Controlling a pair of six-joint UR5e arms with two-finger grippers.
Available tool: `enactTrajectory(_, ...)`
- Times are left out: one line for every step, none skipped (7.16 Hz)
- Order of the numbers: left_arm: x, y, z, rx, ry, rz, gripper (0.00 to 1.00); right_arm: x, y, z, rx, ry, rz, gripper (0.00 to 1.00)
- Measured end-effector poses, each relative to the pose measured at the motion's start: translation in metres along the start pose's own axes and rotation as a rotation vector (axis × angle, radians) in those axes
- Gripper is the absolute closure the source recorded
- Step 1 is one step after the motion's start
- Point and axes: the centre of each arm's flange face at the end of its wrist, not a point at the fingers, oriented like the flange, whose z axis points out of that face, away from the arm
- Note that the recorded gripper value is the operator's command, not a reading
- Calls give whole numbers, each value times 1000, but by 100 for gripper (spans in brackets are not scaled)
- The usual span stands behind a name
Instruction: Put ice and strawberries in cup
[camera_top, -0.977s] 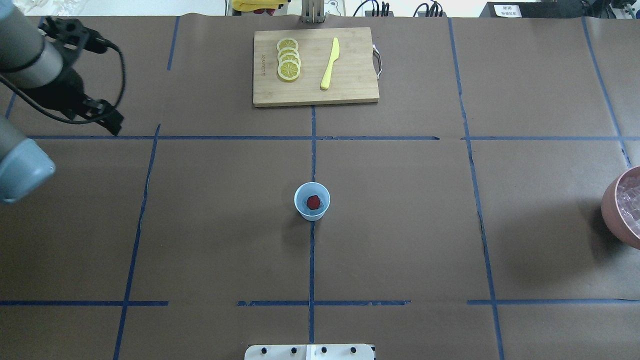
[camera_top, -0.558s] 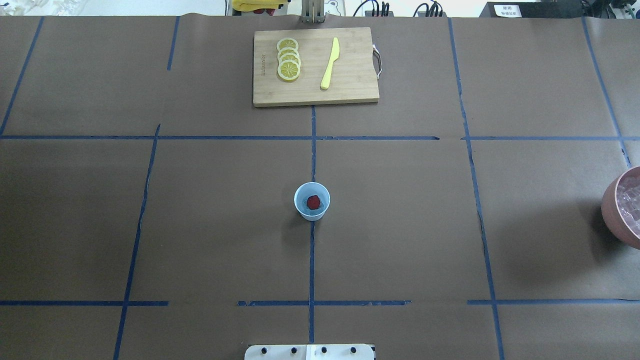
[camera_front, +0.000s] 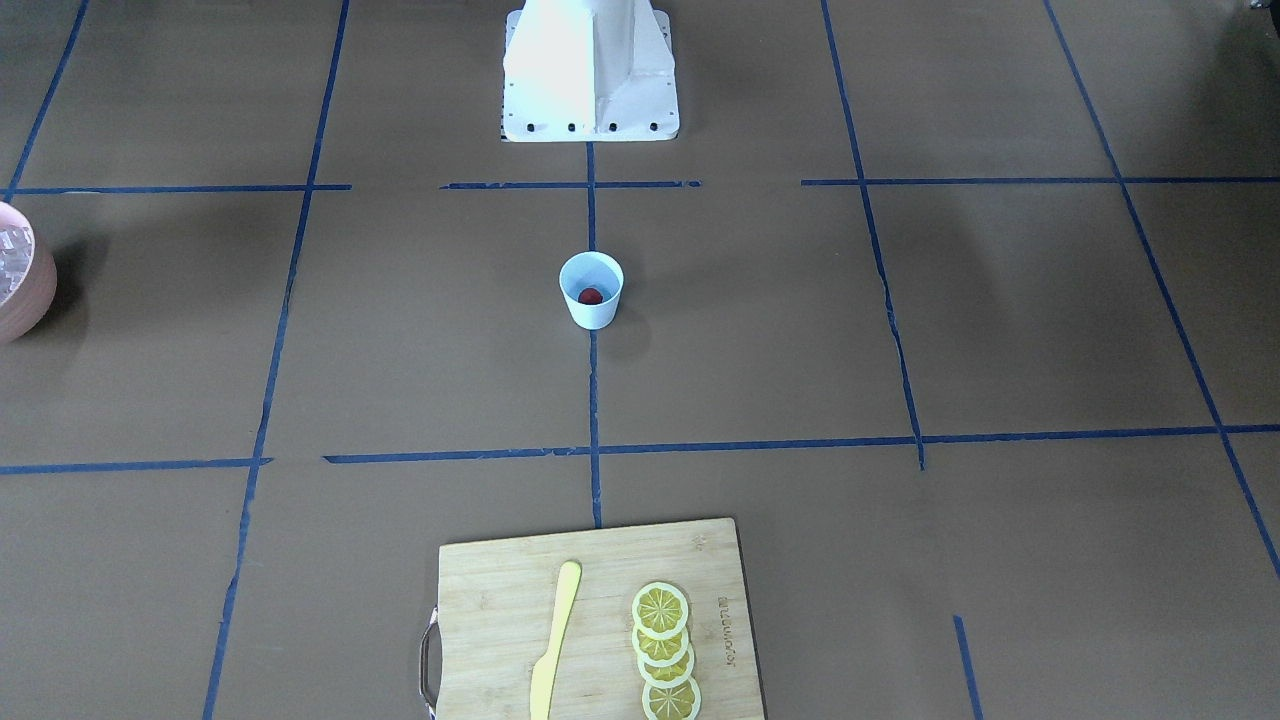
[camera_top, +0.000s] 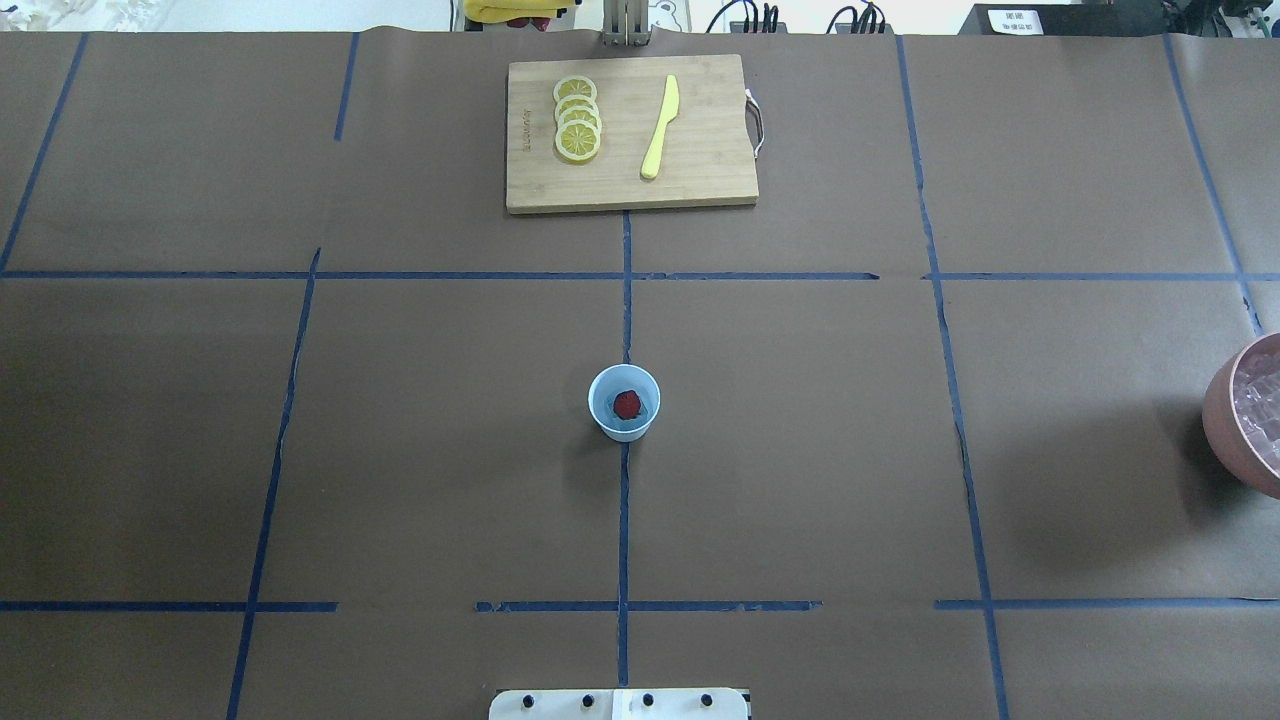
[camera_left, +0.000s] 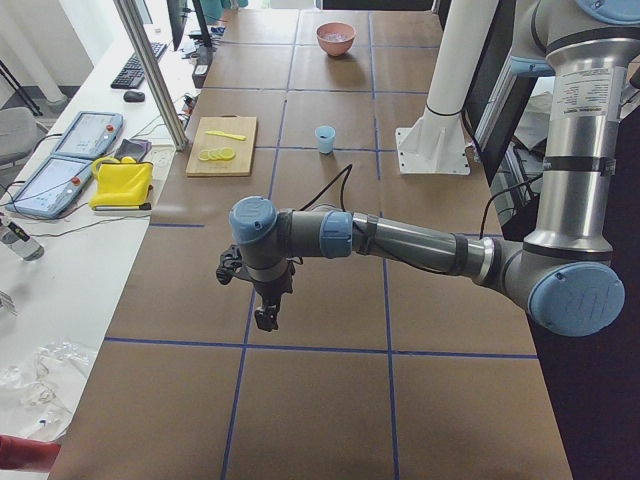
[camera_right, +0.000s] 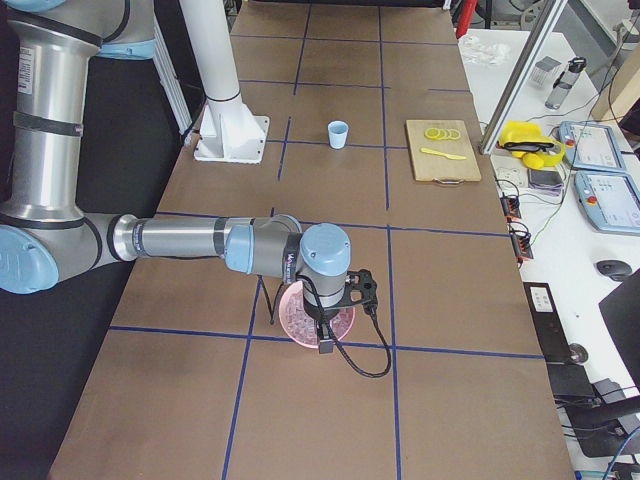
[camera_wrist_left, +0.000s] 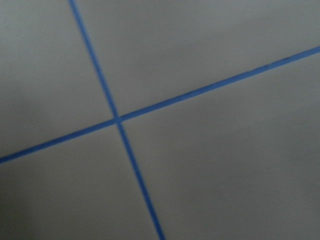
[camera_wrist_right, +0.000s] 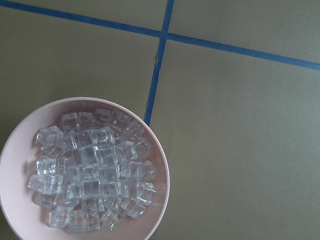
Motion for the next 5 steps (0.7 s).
enactTrajectory(-7,2,6,-12,5,-16,0,0,0,0,1,0,-1,0)
enactTrajectory(-11,2,9,-18,8,-25,0,0,0,0,1,0,0,0)
enactTrajectory(-12,0,9,-18,8,-24,0,0,0,0,1,0,0,0)
enactTrajectory(-12,-1,9,-17,7,-19,0,0,0,-1,1,0,0,0)
enactTrajectory(-12,0,9,-18,6,-16,0,-1,0,-1,2,0,-1,0)
